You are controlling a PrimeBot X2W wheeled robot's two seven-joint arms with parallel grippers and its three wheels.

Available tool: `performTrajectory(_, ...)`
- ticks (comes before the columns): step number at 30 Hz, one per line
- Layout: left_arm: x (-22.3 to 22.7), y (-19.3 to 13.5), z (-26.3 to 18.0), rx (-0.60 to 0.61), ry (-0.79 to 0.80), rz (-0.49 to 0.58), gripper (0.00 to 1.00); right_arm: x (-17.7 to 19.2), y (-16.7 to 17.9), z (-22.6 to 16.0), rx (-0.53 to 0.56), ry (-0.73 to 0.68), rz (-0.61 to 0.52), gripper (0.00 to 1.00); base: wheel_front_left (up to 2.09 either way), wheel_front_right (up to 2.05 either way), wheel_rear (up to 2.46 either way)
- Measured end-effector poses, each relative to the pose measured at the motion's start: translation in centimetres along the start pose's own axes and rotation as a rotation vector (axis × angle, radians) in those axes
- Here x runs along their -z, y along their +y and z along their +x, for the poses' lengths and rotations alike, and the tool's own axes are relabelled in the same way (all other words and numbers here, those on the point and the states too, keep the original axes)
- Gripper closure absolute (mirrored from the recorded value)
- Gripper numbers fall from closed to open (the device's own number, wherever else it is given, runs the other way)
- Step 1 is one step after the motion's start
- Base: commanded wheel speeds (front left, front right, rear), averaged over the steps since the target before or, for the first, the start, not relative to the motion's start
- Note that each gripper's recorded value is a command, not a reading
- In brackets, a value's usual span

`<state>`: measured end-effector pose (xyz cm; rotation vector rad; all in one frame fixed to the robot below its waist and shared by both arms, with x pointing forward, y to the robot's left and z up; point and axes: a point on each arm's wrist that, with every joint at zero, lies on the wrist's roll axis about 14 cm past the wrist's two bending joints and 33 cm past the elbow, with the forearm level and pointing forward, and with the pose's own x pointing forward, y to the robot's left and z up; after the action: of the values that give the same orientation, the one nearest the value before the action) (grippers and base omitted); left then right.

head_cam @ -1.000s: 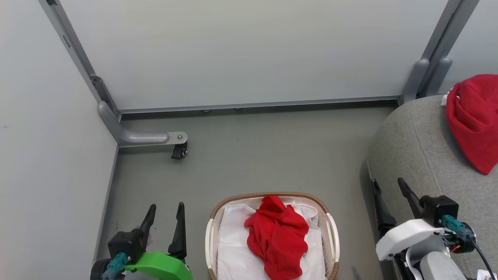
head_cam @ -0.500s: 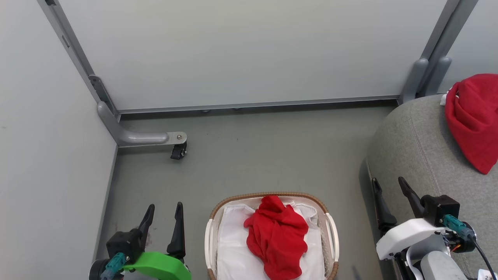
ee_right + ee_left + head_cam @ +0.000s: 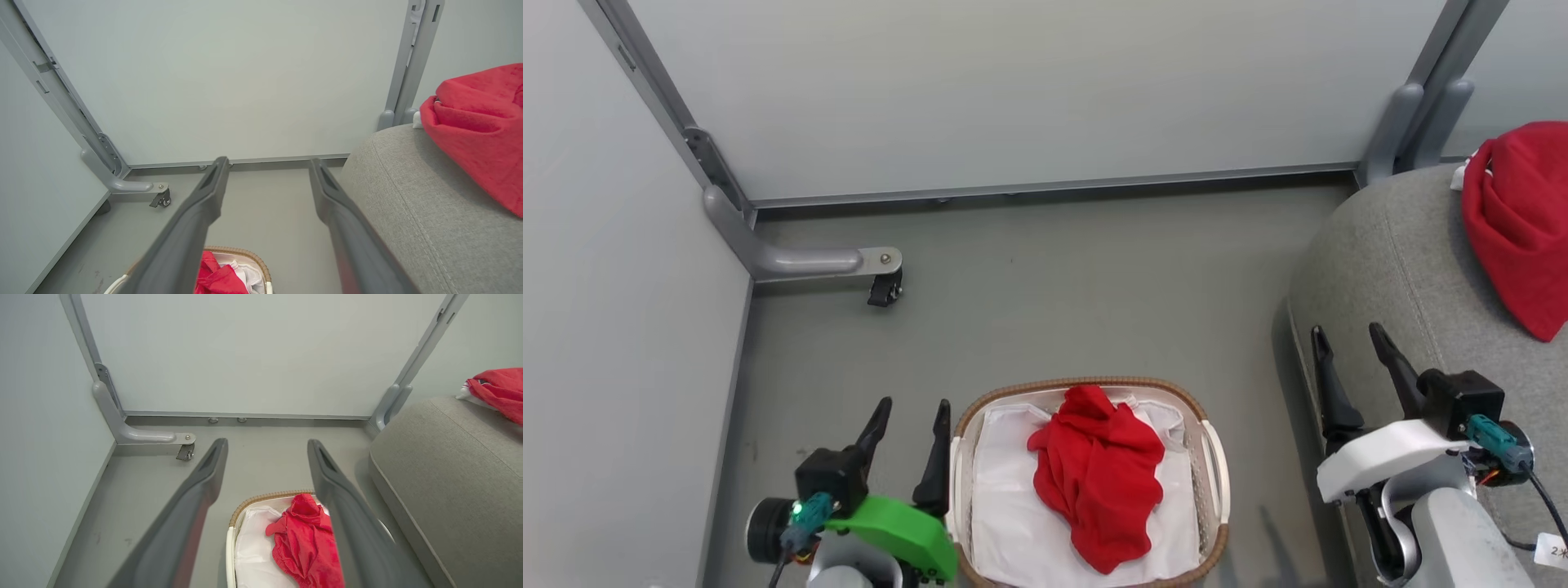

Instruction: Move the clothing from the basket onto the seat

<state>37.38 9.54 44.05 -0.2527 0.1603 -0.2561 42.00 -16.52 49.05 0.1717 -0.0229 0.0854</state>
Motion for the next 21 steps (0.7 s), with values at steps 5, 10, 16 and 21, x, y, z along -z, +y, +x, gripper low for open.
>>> performTrajectory(5,2.2,-2.3,2.1,0.101,0.085,0.033,0.0,-0.2,-0.5,1.5,0.008,-0.014,-0.02,0.0,0.0,0.0,0.0)
performTrajectory(10,5.3,-3.9,4.1,0.184,0.194,0.051,0.0,0.1,-1.7,3.2,0.033,-0.017,-0.031,0.0,0.0,0.0,0.0)
performTrajectory(16,9.0,-5.0,6.8,0.268,0.314,0.083,0.0,1.2,-2.8,5.1,0.049,-0.008,-0.045,0.0,0.0,0.0,0.0)
performTrajectory(21,13.2,-5.2,8.5,0.326,0.436,0.119,0.0,2.4,-3.7,6.9,0.058,-0.002,-0.045,0.0,0.0,0.0,0.0)
